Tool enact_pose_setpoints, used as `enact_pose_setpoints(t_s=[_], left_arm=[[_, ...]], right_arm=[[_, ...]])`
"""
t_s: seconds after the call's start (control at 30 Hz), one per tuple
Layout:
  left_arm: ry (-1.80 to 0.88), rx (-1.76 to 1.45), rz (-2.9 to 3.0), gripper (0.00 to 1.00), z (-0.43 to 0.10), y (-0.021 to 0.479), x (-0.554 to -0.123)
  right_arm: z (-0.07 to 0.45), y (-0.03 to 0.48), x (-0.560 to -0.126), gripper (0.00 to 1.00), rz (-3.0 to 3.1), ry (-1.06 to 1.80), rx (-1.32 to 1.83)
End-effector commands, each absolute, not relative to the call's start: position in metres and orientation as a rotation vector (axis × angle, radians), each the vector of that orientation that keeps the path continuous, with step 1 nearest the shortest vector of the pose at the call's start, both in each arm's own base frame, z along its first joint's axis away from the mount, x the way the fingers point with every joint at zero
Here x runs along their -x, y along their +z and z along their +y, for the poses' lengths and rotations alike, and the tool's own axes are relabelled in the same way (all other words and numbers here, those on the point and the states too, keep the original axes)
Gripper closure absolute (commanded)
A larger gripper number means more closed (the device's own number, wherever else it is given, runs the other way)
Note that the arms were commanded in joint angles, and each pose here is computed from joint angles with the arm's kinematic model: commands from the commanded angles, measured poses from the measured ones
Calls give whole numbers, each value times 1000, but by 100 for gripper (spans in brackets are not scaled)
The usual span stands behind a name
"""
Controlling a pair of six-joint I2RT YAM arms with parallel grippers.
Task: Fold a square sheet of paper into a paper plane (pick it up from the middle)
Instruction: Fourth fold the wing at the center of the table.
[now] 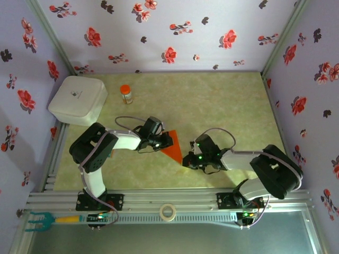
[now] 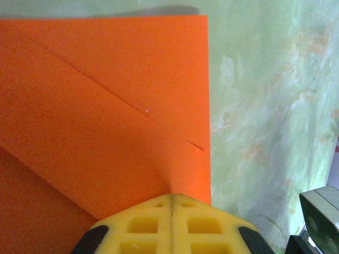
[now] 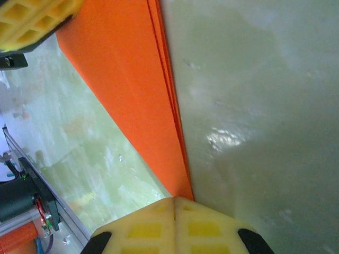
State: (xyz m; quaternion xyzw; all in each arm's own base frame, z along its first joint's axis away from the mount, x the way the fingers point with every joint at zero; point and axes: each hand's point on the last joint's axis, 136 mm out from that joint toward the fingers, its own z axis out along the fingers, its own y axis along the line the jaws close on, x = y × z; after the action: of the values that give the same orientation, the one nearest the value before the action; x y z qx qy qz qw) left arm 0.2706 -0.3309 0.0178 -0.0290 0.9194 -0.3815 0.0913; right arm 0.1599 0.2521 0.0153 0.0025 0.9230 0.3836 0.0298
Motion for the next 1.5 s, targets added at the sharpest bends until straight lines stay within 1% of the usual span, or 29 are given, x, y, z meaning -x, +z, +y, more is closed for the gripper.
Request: enact_pose_setpoints(t_s=[0.0, 0.17, 0.3, 0.47, 0.67, 0.87, 1.07, 1.27, 1.33, 1.47], left_arm=[[-995, 177, 2811, 98, -309, -15, -267], [-1005, 177, 2804, 98, -309, -12, -266], [-1017, 184, 2794, 98, -310, -10, -267], [-1025, 184, 2793, 98, -311, -10, -267], [-1034, 189, 2792, 98, -311, -11, -266], [-1035, 192, 2792, 98, -311, -11, -266], [-1018, 206, 2794, 98, -307, -14, -267], [-1014, 219, 2795, 98, -306, -13, -268], [-1018, 218, 2793, 98, -306, -13, -268], [-1037, 235, 2777, 98, -308, -11, -269]], right_arm=[[231, 3, -142, 99, 2963, 1042, -81], [244, 47, -168, 99, 2846, 1041, 27], [263, 61, -191, 98, 2798, 1071, 70], [288, 52, -212, 98, 2816, 1107, 73], [298, 34, -227, 98, 2836, 1090, 69], [286, 7, -211, 98, 2916, 1080, 34], [270, 9, -180, 98, 2937, 1146, 5], [243, 4, -149, 97, 2980, 1105, -51], [237, 4, -145, 97, 2982, 1081, -69], [235, 19, -154, 96, 2932, 1055, -78]])
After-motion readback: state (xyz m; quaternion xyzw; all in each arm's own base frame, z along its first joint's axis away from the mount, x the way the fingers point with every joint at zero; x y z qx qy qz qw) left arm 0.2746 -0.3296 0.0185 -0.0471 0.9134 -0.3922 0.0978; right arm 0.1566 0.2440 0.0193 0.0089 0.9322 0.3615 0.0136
